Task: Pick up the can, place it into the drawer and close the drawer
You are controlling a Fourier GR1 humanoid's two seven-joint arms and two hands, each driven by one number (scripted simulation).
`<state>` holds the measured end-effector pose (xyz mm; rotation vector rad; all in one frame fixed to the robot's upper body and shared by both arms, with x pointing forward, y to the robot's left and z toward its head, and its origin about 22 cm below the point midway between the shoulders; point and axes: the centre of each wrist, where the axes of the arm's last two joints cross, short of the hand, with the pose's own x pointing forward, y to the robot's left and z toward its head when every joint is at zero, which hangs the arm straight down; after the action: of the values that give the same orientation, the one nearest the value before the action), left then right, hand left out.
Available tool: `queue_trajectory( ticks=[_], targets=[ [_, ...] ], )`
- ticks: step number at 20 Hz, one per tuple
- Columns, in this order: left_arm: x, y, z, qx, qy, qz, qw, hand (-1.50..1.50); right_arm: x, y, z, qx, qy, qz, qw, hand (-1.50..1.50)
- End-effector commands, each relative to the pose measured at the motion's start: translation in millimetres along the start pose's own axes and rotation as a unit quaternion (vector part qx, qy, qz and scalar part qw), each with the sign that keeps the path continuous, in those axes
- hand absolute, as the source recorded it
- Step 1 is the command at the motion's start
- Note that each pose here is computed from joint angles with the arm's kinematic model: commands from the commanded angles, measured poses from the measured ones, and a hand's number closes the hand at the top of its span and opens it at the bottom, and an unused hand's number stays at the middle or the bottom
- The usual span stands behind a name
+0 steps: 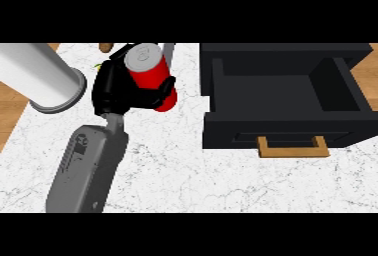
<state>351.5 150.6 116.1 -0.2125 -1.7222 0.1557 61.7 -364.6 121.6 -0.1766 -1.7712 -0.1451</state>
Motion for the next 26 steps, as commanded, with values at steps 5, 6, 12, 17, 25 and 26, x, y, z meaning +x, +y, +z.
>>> queue_trajectory(
  ticks=[5,6,12,17,25,26],
  targets=[
    [13.8,-53.2,1.2,-0.01,-0.007,-0.006,0.9999,1.5,-3.9,-3.1,3.3,-0.002,-0.001,0.004,1.0,-1.5],
    [42.1,-68.1,-32.2,-0.016,-0.011,-0.008,0.9998,1.5,-8.9,-5.4,-0.8,-0.006,-0.004,-0.004,1.0,-1.5],
    [35.6,-93.7,-41.5,-0.015,-0.005,-0.019,0.9997,1.5,-3.5,-2.0,-9.3,0.011,0.001,0.0,1.0,-1.5],
    [64.8,-122.2,-59.7,-0.011,-0.001,-0.022,0.9997,1.5,-15.0,-8.6,-3.9,0.007,-0.01,-0.012,1.0,-1.5],
    [48.6,-144.9,-67.3,-0.024,0.005,-0.036,0.9991,1.5,-6.7,2.8,-1.0,0.009,-0.009,-0.004,1.0,-1.5],
    [58.0,-152.4,-77.8,-0.02,0.001,-0.038,0.9991,1.5,-7.6,0.5,-14.6,0.024,-0.007,0.0,1.0,-1.5]
  ],
)
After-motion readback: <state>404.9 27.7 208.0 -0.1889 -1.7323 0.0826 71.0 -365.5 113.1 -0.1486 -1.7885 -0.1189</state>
